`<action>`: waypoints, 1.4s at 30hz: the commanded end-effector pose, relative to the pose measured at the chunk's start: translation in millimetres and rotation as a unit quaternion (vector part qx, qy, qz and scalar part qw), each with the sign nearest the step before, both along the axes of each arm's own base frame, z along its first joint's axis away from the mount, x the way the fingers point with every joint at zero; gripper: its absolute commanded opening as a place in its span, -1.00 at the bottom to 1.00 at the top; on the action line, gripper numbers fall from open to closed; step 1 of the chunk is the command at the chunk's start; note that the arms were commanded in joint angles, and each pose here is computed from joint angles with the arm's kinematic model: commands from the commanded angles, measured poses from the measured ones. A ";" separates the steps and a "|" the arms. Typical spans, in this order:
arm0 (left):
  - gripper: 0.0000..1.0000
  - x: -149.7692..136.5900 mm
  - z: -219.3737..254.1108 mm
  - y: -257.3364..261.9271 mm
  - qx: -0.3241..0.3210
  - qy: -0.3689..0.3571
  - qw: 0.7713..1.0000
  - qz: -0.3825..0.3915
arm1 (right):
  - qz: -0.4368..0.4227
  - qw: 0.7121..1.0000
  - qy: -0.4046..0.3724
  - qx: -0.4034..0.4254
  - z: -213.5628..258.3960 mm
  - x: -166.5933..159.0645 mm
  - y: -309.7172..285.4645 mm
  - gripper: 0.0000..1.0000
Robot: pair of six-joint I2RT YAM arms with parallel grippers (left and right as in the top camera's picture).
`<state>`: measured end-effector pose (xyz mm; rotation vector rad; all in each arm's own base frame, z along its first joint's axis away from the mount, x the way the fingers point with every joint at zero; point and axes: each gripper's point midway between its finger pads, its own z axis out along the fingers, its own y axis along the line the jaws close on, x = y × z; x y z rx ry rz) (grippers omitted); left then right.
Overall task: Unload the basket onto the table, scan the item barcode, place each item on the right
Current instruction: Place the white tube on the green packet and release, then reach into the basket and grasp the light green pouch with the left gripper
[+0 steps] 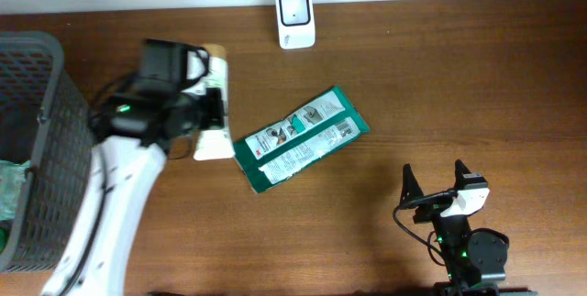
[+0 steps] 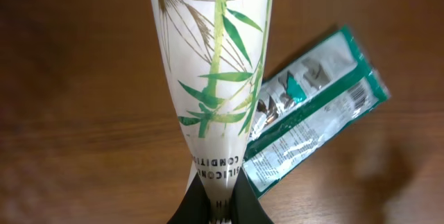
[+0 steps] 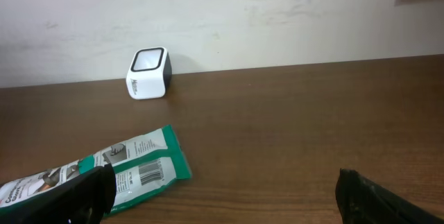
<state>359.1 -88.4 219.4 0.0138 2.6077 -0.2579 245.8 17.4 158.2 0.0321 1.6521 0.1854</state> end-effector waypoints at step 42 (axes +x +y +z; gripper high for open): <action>0.57 -75.8 50.7 399.7 0.153 -0.056 0.821 0.546 | -0.004 1.000 0.003 0.003 -3.4 0.3 -1.7 0.97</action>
